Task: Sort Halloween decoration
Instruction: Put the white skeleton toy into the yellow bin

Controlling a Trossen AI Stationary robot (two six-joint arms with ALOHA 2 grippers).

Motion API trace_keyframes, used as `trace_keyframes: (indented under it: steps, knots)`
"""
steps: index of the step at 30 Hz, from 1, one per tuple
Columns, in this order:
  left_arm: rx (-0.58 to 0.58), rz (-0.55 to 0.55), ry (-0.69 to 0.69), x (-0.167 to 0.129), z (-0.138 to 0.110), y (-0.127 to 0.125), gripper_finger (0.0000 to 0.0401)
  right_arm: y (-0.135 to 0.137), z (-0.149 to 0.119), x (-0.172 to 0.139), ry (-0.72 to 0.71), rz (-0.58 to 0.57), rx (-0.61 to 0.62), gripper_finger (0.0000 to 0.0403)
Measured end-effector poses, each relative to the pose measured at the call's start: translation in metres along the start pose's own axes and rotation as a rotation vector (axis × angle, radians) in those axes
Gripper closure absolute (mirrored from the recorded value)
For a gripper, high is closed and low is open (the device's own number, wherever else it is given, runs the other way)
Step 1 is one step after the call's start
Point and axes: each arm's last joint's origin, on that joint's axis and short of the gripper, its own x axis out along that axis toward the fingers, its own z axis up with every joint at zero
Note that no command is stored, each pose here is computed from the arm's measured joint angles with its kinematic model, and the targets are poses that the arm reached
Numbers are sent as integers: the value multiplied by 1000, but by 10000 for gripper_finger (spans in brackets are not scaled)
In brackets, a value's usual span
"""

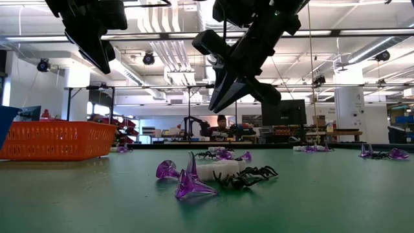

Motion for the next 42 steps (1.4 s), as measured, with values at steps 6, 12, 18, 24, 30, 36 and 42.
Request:
trace_keyframes:
  steps: [6,12,18,24,30,36,42]
  knots:
    - [0,0,0,0,0,0,326,0,-1,0,15,4,66,340]
    - [10,0,0,0,0,0,326,-6,-4,0,58,-47,55,221]
    - [16,0,0,0,0,0,326,-5,-4,0,58,-43,-23,140]
    - [20,0,0,0,0,0,326,-5,-4,0,57,-42,-38,112]
    - [33,0,0,0,0,0,326,-5,-4,0,49,-45,-40,104]
    - [13,0,0,0,0,0,326,-5,-4,0,48,-45,-41,103]
    - [1,0,0,0,0,0,326,-5,-3,0,47,-47,-28,108]
